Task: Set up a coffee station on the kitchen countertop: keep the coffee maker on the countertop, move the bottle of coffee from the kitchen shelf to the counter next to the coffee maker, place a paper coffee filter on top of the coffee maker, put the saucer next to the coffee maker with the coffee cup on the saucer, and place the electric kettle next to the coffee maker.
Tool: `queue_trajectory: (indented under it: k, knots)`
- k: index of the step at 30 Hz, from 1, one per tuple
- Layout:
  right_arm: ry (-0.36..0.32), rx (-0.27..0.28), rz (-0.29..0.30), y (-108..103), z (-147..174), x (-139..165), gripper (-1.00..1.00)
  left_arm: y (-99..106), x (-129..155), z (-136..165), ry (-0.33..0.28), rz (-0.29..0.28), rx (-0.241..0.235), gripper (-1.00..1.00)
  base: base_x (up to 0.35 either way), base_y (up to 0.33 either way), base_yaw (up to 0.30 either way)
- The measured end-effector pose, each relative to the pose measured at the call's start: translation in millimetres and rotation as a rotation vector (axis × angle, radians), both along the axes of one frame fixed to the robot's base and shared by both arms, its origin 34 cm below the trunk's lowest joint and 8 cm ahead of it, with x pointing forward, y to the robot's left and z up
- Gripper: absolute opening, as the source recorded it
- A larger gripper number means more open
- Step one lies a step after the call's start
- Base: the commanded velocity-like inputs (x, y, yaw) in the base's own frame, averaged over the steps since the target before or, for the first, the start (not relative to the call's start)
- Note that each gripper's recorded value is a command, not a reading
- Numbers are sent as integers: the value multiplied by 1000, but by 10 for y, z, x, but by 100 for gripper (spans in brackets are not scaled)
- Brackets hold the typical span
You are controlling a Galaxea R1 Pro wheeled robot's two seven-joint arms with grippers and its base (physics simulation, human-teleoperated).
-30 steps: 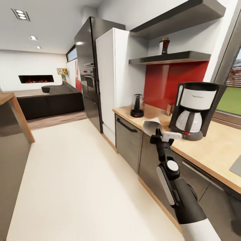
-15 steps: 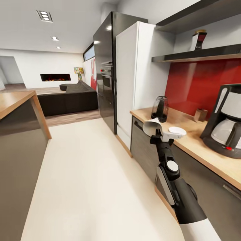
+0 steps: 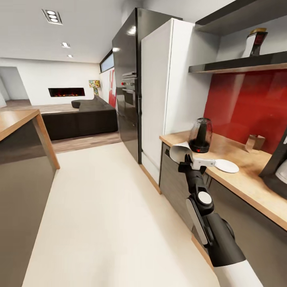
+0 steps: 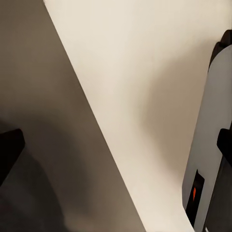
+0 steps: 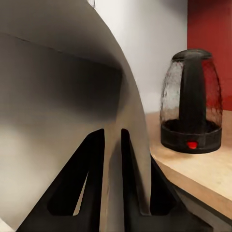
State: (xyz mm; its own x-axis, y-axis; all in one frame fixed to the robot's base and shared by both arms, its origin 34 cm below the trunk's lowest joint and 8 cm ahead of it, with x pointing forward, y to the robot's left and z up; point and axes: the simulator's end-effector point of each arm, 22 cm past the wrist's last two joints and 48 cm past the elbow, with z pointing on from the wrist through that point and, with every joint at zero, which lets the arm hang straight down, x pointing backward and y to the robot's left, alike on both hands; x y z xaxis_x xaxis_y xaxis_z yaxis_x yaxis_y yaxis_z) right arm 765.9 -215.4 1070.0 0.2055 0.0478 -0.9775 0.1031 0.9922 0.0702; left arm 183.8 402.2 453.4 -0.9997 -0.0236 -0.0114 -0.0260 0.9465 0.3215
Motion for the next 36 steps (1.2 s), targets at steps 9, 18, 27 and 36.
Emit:
queue_trajectory:
  k: [9,18,27,36]
  knots:
    - [-3,-27,60,307,1,-25,-100,0,0,0,0,0,0,100,329,100,0]
    - [-3,-29,66,342,-1,-29,-100,1,6,0,-1,1,0,100,314,186,0]
    - [-3,-29,66,343,0,-29,-100,1,11,0,-1,0,0,100,300,213,0]
    - [-5,-28,66,343,7,-31,-100,1,12,0,-2,0,0,100,293,223,0]
